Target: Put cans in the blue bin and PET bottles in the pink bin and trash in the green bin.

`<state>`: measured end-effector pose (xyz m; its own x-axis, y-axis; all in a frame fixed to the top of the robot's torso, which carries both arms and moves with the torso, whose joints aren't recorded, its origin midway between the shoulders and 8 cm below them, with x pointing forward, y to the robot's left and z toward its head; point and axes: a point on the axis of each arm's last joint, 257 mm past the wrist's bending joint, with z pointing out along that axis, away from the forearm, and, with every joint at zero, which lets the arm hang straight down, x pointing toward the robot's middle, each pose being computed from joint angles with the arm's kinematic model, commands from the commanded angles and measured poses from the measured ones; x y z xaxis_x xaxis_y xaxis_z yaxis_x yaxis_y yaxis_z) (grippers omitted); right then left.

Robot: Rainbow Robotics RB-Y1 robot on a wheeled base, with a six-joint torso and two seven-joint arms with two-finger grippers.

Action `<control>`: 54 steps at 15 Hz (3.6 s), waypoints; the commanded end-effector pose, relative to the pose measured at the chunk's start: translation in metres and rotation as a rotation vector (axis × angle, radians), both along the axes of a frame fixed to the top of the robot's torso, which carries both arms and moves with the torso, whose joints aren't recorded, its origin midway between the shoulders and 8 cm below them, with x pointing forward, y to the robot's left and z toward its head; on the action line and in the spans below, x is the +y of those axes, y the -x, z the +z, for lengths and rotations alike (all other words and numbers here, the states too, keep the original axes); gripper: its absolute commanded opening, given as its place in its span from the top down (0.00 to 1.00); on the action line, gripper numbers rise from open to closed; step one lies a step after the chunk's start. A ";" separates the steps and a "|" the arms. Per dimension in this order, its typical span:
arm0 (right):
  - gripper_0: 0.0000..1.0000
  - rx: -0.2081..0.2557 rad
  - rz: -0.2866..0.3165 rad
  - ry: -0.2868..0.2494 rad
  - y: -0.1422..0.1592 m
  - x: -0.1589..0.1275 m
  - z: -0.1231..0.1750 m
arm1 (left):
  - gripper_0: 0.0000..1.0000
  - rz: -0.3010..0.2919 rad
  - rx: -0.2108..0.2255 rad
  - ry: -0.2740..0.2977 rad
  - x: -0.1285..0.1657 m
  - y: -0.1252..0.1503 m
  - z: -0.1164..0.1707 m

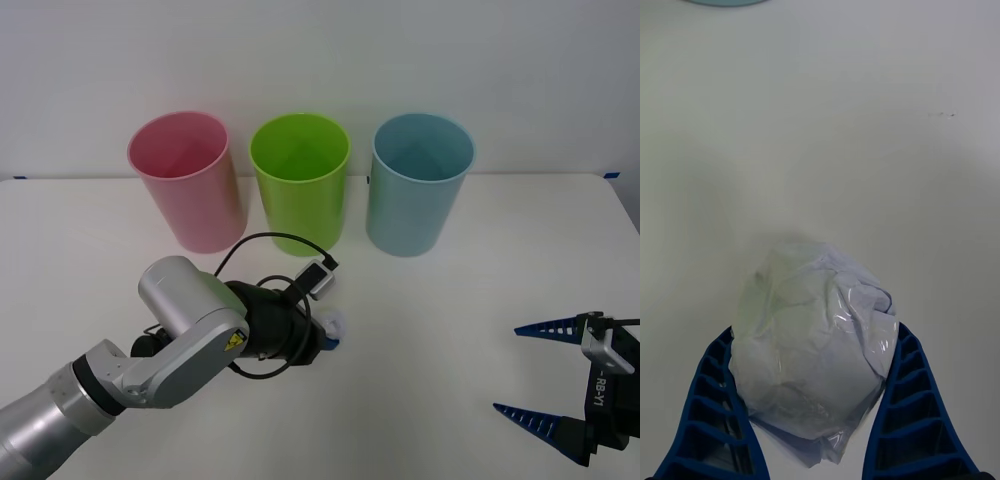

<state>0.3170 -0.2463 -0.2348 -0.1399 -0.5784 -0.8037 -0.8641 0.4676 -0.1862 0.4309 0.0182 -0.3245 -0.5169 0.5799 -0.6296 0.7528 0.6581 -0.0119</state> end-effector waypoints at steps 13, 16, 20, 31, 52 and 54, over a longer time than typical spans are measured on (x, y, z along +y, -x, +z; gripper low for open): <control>0.00 0.000 0.000 0.000 0.000 0.000 0.000 | 1.00 -0.069 -0.122 0.339 0.039 0.002 0.060; 0.00 0.000 0.000 0.000 0.000 0.000 0.000 | 1.00 -0.117 -0.215 0.448 0.044 0.001 0.098; 0.00 0.000 0.000 0.000 0.000 0.000 0.000 | 1.00 -0.152 -0.354 0.591 0.043 -0.007 0.153; 0.00 0.000 0.000 0.000 0.000 0.000 0.000 | 1.00 -0.160 -0.618 0.853 0.075 -0.018 0.299; 0.00 0.000 0.000 0.000 0.000 0.000 0.000 | 1.00 0.033 -0.527 0.770 0.054 -0.107 0.320; 0.00 0.000 0.000 0.000 0.000 0.000 0.000 | 1.00 0.030 -0.524 0.740 0.051 -0.117 0.316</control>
